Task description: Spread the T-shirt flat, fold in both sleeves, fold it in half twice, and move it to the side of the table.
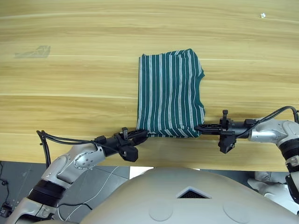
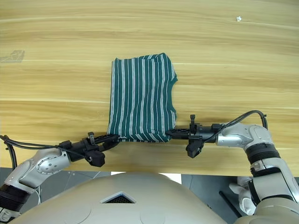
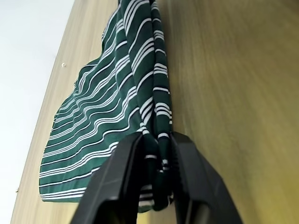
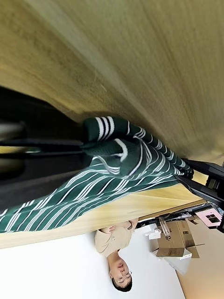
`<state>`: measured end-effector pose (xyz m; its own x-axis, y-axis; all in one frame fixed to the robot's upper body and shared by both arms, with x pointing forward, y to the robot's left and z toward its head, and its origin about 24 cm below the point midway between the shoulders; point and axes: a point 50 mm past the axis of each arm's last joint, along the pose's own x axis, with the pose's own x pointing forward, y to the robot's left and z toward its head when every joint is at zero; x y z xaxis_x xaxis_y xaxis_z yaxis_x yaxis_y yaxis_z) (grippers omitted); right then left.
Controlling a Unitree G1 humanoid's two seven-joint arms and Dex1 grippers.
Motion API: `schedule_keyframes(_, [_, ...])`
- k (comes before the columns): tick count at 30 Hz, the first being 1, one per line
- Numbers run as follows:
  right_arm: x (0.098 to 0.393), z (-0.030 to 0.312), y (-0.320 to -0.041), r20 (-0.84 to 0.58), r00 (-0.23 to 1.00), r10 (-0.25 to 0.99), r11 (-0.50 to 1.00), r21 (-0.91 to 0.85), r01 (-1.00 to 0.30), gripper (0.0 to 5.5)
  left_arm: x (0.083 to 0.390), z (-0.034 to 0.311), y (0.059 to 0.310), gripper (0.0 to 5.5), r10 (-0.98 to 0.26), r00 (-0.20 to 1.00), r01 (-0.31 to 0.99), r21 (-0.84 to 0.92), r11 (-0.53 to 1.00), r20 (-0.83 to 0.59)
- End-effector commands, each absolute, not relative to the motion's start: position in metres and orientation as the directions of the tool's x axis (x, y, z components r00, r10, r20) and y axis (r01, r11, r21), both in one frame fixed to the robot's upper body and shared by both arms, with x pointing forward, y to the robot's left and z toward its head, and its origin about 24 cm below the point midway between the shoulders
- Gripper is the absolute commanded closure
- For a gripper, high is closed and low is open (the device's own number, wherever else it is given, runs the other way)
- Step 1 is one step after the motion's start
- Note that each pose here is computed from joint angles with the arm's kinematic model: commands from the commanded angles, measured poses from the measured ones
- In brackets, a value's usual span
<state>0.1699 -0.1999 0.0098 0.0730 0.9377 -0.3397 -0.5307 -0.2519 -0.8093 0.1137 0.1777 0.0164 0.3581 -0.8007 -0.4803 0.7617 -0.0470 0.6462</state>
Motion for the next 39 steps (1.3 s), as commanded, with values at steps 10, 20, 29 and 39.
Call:
schedule_keyframes(10, [0.156, 0.007, -0.205, -0.469, 0.065, 0.881, -0.07, -0.266, -0.961, 5.5, 0.096, 0.017, 0.181, 5.45, -0.737, 0.25, 0.891, 0.448, -0.079, -0.628])
schedule_keyframes(20, [0.178, 0.082, -0.211, -0.264, 0.041, 0.964, 0.099, 0.21, -0.973, 5.5, 0.097, 0.086, 0.186, 5.45, -0.763, 0.208, 0.918, 0.392, -0.064, -0.612])
schedule_keyframes(29, [0.172, 0.094, -0.216, -0.239, 0.05, 0.97, 0.124, 0.304, -0.945, 5.5, 0.089, 0.118, 0.19, 5.45, -0.778, 0.145, 0.954, 0.294, -0.053, -0.611])
schedule_keyframes(39, [0.198, 0.097, -0.215, -0.254, 0.207, 0.945, 0.246, 0.135, -0.96, 5.5, 0.124, 0.133, 0.192, 5.45, -0.755, 0.153, 0.927, 0.358, -0.115, -0.638])
